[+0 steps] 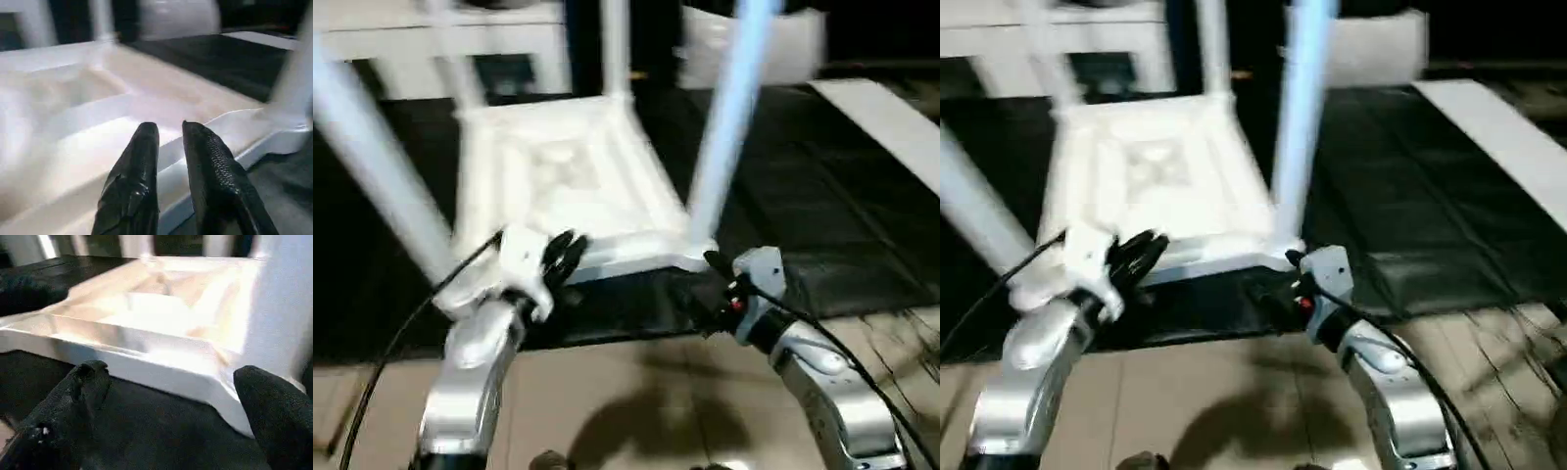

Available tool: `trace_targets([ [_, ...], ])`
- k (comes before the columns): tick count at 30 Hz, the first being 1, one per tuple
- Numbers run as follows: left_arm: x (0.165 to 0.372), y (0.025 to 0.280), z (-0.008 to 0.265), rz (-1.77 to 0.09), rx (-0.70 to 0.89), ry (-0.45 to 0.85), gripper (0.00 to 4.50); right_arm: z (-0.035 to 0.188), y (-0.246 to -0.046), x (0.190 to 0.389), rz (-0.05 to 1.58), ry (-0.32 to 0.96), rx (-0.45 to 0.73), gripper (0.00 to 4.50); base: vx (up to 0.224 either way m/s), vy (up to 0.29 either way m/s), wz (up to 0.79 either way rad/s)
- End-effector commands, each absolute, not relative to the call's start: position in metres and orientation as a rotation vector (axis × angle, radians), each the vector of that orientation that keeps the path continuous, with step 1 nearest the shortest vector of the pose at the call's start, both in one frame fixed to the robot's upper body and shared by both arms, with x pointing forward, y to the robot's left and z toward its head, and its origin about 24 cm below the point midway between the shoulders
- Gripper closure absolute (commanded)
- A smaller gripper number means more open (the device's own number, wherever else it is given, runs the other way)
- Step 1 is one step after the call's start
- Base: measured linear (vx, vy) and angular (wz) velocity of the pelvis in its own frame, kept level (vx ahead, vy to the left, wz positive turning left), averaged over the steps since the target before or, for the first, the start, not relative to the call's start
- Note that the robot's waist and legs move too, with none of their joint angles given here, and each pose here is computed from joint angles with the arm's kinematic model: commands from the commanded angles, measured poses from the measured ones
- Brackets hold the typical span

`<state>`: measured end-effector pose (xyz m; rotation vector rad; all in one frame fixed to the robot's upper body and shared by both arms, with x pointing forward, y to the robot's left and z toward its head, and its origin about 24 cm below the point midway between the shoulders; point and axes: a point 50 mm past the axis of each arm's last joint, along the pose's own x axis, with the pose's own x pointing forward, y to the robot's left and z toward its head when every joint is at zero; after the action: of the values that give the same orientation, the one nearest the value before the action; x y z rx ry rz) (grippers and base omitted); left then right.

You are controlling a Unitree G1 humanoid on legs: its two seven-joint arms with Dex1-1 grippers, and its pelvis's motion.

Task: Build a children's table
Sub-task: Rotate leg to tighten, then flip table

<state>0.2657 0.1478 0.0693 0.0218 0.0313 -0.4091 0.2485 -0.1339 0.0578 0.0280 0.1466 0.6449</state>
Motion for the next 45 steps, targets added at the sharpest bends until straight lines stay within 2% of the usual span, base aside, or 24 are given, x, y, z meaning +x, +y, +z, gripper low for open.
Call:
trace_targets([
  [1,0.264,0.149,0.075,-0.380,0.042,0.017,3.51,0.058,-0.133,0.248,0.658,0.143,0.002,0.00,0.022,-0.085,0.84],
  [5,0.247,0.154,0.062,-0.316,0.094,0.096,3.51,0.054,-0.135,0.249,0.635,0.152,0.012,0.00,0.108,0.056,0.33],
  [11,0.234,0.161,0.057,-0.251,0.033,0.093,3.51,0.052,-0.137,0.246,0.647,0.148,-0.007,0.00,0.082,-0.008,0.02],
  [12,0.233,0.162,0.057,-0.251,0.028,0.089,3.22,0.053,-0.137,0.246,0.648,0.146,-0.006,0.00,0.111,-0.036,-0.04],
  [15,0.230,0.165,0.060,-0.249,0.034,0.069,3.10,0.051,-0.139,0.245,0.649,0.147,-0.002,0.00,0.052,-0.051,0.00],
  [22,0.227,0.171,0.059,-0.243,0.049,0.089,2.36,0.051,-0.139,0.250,0.658,0.144,-0.014,0.00,-0.069,-0.059,0.01],
  [23,0.227,0.171,0.059,-0.243,0.049,0.089,2.36,0.051,-0.139,0.250,0.658,0.144,-0.014,0.00,-0.073,-0.035,0.03],
  [24,0.226,0.173,0.058,-0.239,0.048,0.092,2.36,0.053,-0.136,0.254,0.667,0.133,-0.011,0.00,-0.074,-0.026,0.02],
  [26,0.226,0.174,0.057,-0.238,0.052,0.095,2.06,0.054,-0.133,0.255,0.685,0.131,-0.004,0.00,-0.065,-0.021,0.03],
  [29,0.226,0.177,0.055,-0.207,0.047,0.098,1.96,0.054,-0.129,0.255,0.717,0.137,0.006,0.00,0.000,0.000,0.00],
  [30,0.225,0.178,0.054,-0.201,0.046,0.098,1.70,0.054,-0.128,0.255,0.722,0.138,0.007,0.00,0.000,0.000,0.00],
  [34,0.219,0.189,0.052,-0.071,0.036,0.065,1.54,0.052,-0.123,0.253,0.776,0.154,0.013,0.00,0.000,0.000,0.00],
  [35,0.214,0.193,0.051,-0.027,0.026,0.049,1.27,0.051,-0.121,0.253,0.792,0.161,0.012,0.00,0.000,0.000,0.00],
  [38,0.206,0.199,0.049,0.054,-0.009,0.033,1.12,0.049,-0.121,0.255,0.805,0.172,-0.005,0.00,0.000,0.000,0.00],
  [40,0.203,0.202,0.049,0.093,-0.028,0.023,1.04,0.051,-0.122,0.257,0.806,0.170,-0.006,0.00,0.000,0.000,0.00],
  [41,0.201,0.204,0.050,0.121,-0.040,0.014,0.78,0.052,-0.123,0.259,0.806,0.169,-0.008,0.00,0.000,0.000,0.00],
  [45,0.201,0.212,0.051,0.195,-0.029,-0.008,0.62,0.052,-0.124,0.261,0.814,0.171,-0.021,0.00,0.000,0.000,0.00],
])
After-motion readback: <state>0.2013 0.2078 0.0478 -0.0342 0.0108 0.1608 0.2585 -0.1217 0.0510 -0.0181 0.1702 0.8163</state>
